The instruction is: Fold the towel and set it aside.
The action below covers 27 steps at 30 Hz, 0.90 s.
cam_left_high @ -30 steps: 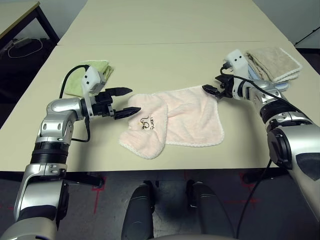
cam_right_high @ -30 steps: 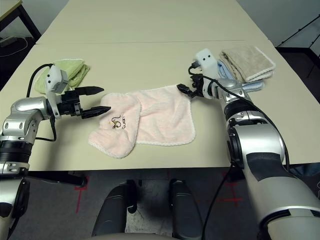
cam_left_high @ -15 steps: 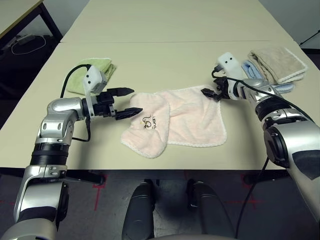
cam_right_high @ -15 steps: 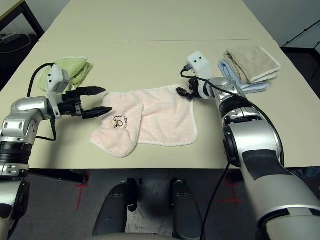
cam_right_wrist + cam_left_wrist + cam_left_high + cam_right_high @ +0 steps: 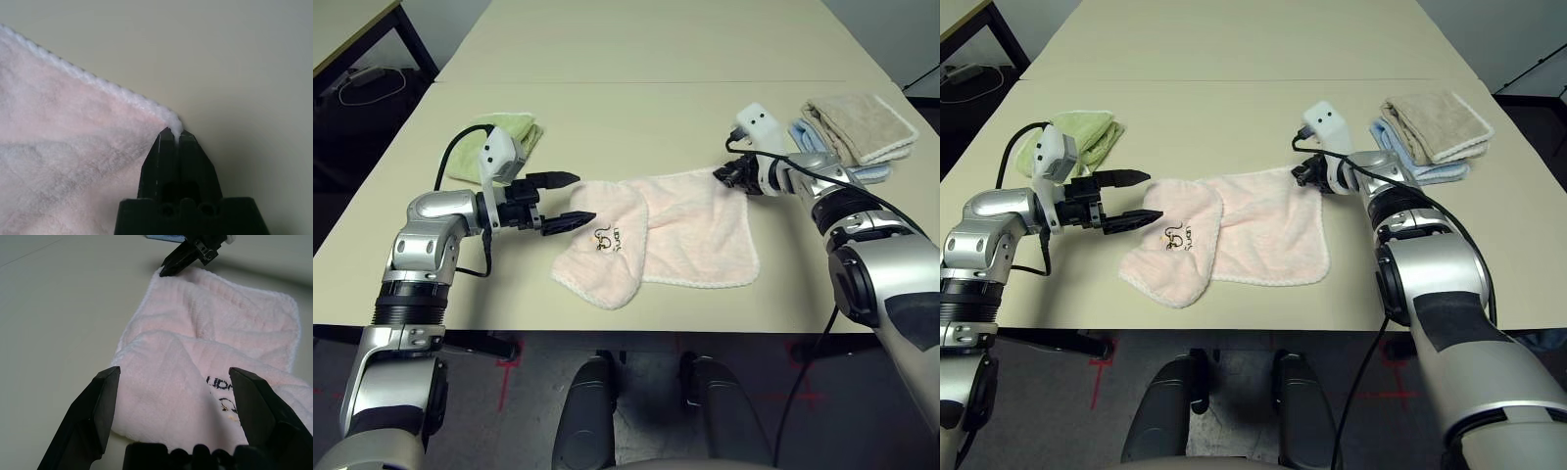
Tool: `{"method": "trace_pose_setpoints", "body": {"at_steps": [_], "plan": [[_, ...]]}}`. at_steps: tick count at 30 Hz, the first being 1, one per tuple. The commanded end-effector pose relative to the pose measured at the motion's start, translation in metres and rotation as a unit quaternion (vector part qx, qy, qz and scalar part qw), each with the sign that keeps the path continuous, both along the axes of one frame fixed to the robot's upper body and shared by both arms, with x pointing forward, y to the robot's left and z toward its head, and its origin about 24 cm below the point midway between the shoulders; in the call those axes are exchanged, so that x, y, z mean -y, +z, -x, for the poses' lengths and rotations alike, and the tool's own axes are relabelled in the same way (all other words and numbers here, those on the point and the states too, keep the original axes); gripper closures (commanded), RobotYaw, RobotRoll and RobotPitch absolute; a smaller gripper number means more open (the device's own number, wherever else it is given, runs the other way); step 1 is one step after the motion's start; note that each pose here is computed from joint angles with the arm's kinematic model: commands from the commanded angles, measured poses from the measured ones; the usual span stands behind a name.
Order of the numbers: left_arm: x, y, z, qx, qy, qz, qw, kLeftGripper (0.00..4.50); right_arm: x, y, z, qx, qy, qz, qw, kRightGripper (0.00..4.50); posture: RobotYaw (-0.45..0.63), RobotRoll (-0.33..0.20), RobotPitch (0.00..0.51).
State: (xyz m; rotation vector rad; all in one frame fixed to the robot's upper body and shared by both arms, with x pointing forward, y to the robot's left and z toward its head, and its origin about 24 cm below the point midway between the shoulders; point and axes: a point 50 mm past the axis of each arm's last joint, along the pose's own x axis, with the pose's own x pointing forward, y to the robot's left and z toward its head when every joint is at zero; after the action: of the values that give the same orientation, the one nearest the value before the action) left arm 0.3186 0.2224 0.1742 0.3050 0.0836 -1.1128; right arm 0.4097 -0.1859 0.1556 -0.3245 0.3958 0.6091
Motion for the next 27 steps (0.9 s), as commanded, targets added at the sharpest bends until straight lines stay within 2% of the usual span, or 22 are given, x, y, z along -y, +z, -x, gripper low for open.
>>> {"method": "trace_pose_setpoints", "body": {"at_steps": [1, 7, 12, 17, 21, 27], "plan": [[0.005, -0.003, 0.001, -0.006, -0.014, 0.001, 1.0, 0.0, 0.009, 0.009, 0.001, 0.026, 0.006, -0.05, 0.998, 4.46, 0.04, 0.0, 0.188], [0.01, -0.004, -0.001, -0.008, -0.018, 0.004, 1.0, 0.0, 0.01, 0.02, 0.001, 0.091, 0.018, -0.098, 0.991, 4.46, 0.03, 0.0, 0.185], [0.01, -0.005, -0.002, -0.01, -0.017, 0.005, 1.0, 0.0, -0.003, 0.043, -0.002, 0.182, 0.052, -0.101, 0.977, 4.46, 0.03, 0.0, 0.188], [0.01, -0.007, -0.003, -0.011, -0.01, 0.009, 1.0, 0.0, -0.016, 0.083, -0.004, 0.284, 0.066, -0.106, 0.951, 4.46, 0.03, 0.0, 0.189], [0.01, -0.008, -0.004, -0.01, -0.003, 0.013, 1.0, 0.0, -0.02, 0.117, -0.001, 0.386, 0.047, -0.117, 0.914, 4.46, 0.03, 0.0, 0.19], [0.011, -0.009, -0.007, -0.007, 0.01, 0.021, 1.0, 0.0, -0.02, 0.149, 0.005, 0.479, 0.017, -0.146, 0.866, 4.46, 0.03, 0.0, 0.194]]}}
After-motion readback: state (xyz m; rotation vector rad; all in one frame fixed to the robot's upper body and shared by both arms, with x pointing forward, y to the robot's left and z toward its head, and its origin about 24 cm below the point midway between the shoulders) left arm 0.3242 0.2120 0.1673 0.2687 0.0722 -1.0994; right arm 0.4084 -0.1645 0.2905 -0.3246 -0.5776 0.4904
